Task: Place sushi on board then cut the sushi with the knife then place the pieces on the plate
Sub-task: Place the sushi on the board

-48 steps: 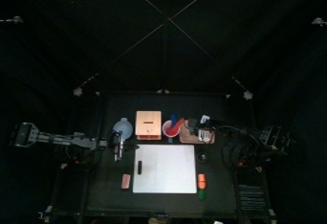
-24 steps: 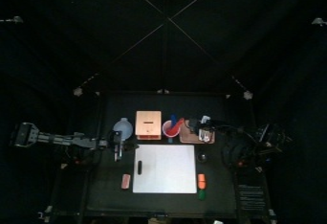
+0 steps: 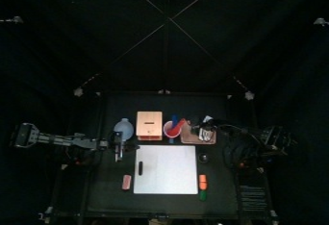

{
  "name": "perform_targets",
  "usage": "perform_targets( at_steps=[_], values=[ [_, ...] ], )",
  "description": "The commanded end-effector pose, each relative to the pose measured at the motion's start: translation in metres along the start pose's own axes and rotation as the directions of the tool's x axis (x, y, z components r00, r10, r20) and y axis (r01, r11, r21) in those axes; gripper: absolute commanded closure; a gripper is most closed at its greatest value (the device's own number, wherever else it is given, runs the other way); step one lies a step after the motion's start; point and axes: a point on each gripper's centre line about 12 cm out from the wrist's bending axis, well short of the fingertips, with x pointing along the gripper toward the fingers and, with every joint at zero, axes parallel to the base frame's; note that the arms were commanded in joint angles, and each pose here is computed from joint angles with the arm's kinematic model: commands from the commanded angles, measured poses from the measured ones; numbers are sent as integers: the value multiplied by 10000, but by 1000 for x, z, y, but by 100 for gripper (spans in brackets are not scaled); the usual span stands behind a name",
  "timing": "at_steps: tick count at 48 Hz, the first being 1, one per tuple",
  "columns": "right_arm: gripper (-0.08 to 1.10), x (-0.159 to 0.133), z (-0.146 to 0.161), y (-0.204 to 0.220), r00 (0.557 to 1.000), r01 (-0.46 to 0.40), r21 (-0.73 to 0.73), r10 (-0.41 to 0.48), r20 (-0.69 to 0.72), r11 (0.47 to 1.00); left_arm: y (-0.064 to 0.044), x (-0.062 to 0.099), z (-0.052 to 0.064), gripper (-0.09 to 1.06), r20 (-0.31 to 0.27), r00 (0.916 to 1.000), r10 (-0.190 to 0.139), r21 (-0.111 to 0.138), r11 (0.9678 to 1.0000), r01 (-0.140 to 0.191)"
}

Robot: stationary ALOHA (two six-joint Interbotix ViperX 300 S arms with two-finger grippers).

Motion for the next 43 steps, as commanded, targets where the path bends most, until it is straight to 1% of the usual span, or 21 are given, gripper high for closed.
perform_targets(
  at_steps=[1, 7, 14, 20, 26, 32, 35, 43],
  values=[
    [47, -24, 12, 3, 9981, -57, 677, 15, 616, 9977, -1, 1, 5, 98, 136, 9999, -19, -55, 10000, 20],
    [47, -36, 11, 16, 9961, -332, 1850, 174, 865, 9822, -1, 1, 3, 98, 90, 10000, -16, -54, 10000, 16],
    [47, -44, 8, 42, 9927, -797, 2878, 496, 1103, 9544, -1, 0, 2, 98, 59, 10000, -14, -38, 10000, 14],
    [47, -49, 10, 63, 9890, -1178, 3778, 743, 1279, 9183, -1, 0, 2, 98, 59, 10000, -14, -38, 10000, 14],
    [47, -51, 11, 86, 9858, -1411, 4315, 862, 1444, 8910, -1, 0, 1, 98, 44, 10000, -13, -37, 10000, 13],
    [47, -50, 11, 111, 9822, -1681, 5065, 999, 1592, 8457, -1, 0, 0, 98, 13, 10000, -12, -37, 10000, 12],
    [47, -48, 13, 126, 9802, -1826, 5497, 1075, 1661, 8151, 0, 0, 0, 98, 31, 10000, 25, -72, 10000, -25],
    [47, -40, 24, 160, 9813, -1680, 6020, 746, 1773, 7806, 2, 0, 0, 98, 16, 9999, 142, -258, 9996, -141]
  ],
)
